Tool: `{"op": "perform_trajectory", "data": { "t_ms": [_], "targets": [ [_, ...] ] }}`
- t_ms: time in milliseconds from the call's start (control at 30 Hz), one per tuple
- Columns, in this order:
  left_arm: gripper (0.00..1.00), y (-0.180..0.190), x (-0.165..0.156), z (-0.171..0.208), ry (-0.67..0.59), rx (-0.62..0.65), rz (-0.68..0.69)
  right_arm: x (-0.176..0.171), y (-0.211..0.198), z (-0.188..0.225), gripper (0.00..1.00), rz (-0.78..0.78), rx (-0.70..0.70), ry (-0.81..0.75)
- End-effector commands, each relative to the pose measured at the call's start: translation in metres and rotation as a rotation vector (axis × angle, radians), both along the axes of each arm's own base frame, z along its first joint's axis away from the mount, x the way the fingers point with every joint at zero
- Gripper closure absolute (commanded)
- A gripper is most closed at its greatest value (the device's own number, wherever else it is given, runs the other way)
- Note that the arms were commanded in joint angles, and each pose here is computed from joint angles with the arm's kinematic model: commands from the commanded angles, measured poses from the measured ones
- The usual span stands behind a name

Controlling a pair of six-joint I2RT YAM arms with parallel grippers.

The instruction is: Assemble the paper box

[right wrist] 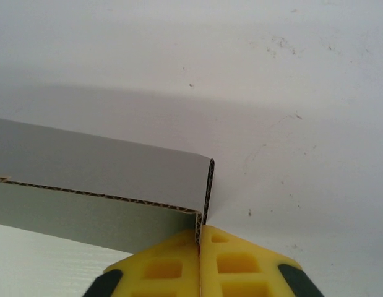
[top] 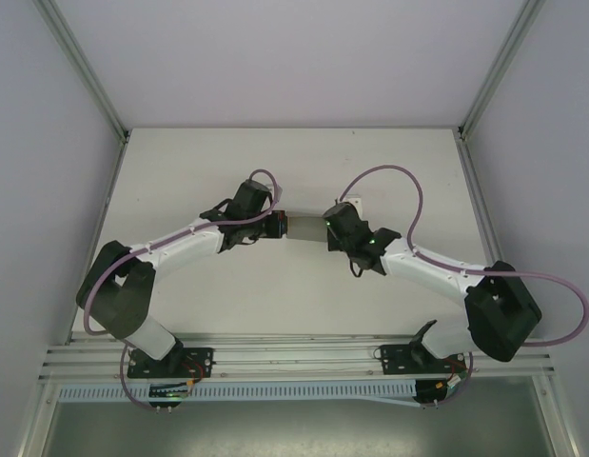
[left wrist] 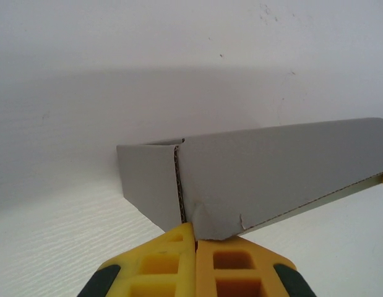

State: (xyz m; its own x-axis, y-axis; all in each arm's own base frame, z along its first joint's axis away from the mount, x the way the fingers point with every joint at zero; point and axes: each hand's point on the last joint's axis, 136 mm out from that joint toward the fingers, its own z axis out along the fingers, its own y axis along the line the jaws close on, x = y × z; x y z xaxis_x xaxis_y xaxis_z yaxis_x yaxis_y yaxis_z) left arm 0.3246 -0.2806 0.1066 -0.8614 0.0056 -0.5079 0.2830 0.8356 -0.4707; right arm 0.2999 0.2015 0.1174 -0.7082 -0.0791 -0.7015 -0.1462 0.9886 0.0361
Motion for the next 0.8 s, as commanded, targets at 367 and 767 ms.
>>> {"op": "perform_trajectory", "data": {
  "t_ms": [367,767],
  "targets": [
    [1.00,0.034,-0.056,-0.077,0.297,0.240,-0.018,-0.010,0.017,0.068,0.15,0.196,0.132,-0.076],
    [1.00,0.026,-0.047,-0.073,0.292,0.260,-0.056,0.037,-0.032,0.055,0.12,-0.037,0.212,-0.013]
  ]
}}
